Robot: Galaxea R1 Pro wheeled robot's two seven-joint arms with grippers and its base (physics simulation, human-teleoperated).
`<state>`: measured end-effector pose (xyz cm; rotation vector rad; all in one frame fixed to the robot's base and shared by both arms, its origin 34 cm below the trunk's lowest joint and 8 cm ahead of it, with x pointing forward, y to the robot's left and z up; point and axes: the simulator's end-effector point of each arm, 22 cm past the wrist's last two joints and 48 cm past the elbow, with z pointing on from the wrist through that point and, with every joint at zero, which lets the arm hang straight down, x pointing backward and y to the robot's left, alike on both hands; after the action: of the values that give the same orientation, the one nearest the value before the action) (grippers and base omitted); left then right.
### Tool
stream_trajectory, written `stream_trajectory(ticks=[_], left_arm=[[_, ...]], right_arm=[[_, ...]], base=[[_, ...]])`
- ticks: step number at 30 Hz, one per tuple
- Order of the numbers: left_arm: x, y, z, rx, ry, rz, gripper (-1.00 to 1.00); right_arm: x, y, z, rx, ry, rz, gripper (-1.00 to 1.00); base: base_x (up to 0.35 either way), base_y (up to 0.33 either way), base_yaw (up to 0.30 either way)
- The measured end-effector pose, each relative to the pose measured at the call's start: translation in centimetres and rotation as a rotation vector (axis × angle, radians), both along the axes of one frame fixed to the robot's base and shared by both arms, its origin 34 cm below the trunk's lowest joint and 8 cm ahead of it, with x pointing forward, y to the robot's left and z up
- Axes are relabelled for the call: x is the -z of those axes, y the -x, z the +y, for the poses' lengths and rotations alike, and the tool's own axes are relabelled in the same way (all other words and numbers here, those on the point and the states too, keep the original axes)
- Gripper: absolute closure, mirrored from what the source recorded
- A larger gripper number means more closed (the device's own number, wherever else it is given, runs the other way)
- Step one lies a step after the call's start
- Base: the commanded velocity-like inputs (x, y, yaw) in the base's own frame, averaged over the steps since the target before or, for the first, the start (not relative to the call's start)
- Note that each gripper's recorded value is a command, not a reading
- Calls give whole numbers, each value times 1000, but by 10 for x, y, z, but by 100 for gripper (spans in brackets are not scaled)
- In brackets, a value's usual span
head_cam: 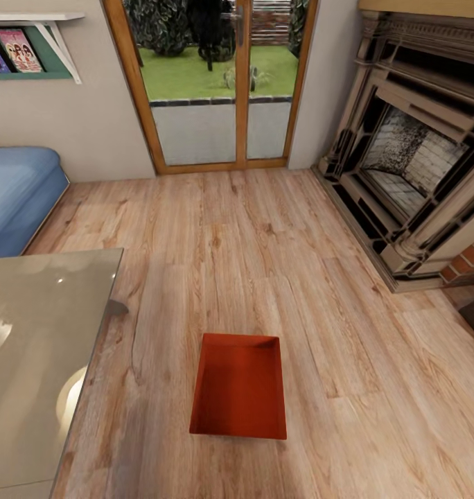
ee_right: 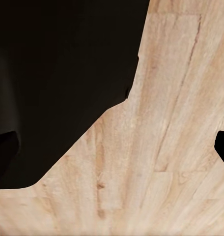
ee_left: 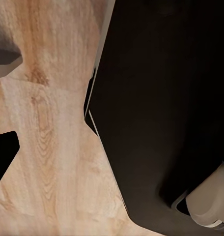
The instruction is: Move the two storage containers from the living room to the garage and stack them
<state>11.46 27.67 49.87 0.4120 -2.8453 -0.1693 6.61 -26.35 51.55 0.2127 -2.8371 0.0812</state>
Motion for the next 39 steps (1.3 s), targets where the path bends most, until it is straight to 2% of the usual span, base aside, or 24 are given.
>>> stream_trajectory(ticks=[12, 17, 19, 22, 23, 25, 28, 29, 33, 37, 39], left_arm=[[0, 0, 0, 0, 0, 0, -100], [0, 0, -1, -6, -1, -1, -100], [0, 0, 0, -11, -3, -1, -100], [3, -12, 4, -9, -6, -26, -100], [10, -42, 13, -5, -12, -86, -100], [17, -97, 26, 2, -18, -192, -100], [18, -141, 30, 8, -21, -265, -100], [17, -167, 34, 18, -35, -301, -100], [14, -182, 55, 36, -73, -306, -100], [12, -197, 69, 55, -83, -299, -100], [12, -210, 69, 62, -78, -299, -100]], right_arm=[[-1, 2, 2, -11, -7, 10, -100], [2, -5, 5, -7, -8, -14, -100], [6, -17, 7, -2, -10, -38, -100], [16, -51, 15, 8, -21, -105, -100], [22, -80, 21, 14, -32, -161, -100], [27, -118, 29, 29, -43, -237, -100], [28, -140, 31, 55, -42, -279, -100], [31, -160, 28, 97, -29, -305, -100], [38, -223, 31, 154, -25, -378, -100], [40, -269, 36, 164, -34, -397, -100], [41, -285, 37, 165, -37, -397, -100]], base=[[0, 0, 0], [0, 0, 0], [0, 0, 0], [0, 0, 0], [0, 0, 0], [0, 0, 0], [0, 0, 0], [0, 0, 0], [0, 0, 0], [0, 0, 0], [0, 0, 0]])
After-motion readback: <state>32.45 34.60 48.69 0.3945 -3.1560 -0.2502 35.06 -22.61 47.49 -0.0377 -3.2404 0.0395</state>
